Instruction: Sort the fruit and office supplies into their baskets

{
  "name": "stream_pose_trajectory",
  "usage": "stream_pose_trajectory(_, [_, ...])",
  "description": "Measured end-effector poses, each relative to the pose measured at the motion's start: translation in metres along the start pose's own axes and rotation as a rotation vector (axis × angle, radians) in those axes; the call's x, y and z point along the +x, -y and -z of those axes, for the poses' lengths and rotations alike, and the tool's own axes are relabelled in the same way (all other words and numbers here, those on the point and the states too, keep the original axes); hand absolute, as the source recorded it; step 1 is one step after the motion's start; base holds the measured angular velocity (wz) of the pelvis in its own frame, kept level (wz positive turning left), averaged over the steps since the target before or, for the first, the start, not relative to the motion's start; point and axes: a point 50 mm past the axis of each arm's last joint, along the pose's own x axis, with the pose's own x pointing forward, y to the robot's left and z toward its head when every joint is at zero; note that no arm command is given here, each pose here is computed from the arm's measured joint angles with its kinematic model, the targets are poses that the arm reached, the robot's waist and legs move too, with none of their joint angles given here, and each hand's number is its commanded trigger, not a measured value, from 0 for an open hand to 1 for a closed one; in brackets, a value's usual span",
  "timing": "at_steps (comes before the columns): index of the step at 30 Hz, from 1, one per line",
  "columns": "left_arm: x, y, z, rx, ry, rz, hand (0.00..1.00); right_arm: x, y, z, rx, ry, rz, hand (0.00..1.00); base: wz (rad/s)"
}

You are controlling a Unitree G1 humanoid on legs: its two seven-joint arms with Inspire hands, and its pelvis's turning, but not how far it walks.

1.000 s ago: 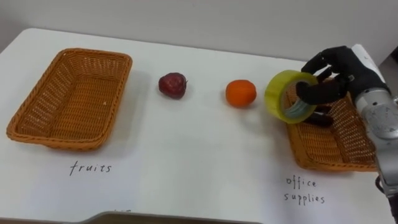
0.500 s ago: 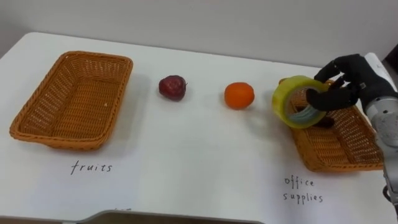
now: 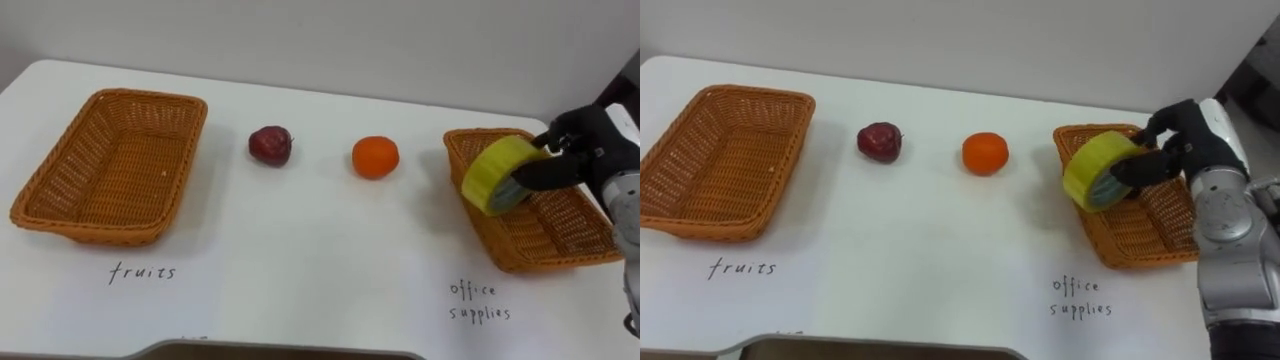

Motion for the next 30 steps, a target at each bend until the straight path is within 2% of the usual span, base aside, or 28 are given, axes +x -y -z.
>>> stream_pose_trajectory(11, [0.0, -0.001, -0.004, 0.001, 0.009, -0.005, 0.0, 0.0, 0.001, 0.001, 0.035, 0.0, 0.015, 1.0, -0.01])
stream_pose_trajectory(12, [0.0, -0.001, -0.004, 0.001, 0.008, -0.005, 0.0, 0.0, 0.001, 0.002, 0.035, -0.002, 0.016, 0.97, 0.0])
stream_pose_trajectory(13, [0.0, -0.001, -0.004, 0.0, 0.007, -0.006, 0.0, -0.001, 0.001, 0.002, 0.039, -0.004, 0.017, 0.26, 0.0])
stream_pose_trajectory(14, [0.0, -0.001, -0.004, 0.0, 0.006, -0.005, 0.0, -0.001, 0.001, 0.002, 0.044, -0.004, 0.018, 0.0, 0.0])
stream_pose_trajectory(18, [0.001, -0.003, -0.002, -0.028, -0.004, -0.009, 0.0, -0.001, 0.003, 0.005, 0.079, -0.011, 0.022, 0.0, 0.0])
stream_pose_trajectory(25, [0.001, -0.004, -0.002, -0.032, -0.013, 0.006, 0.0, -0.001, 0.002, 0.038, 0.114, -0.151, 0.032, 0.0, -0.01])
stream_pose_trajectory(30, [0.001, -0.003, -0.003, -0.032, -0.012, 0.007, 0.0, -0.002, -0.001, 0.048, 0.132, -0.199, 0.021, 0.0, -0.05])
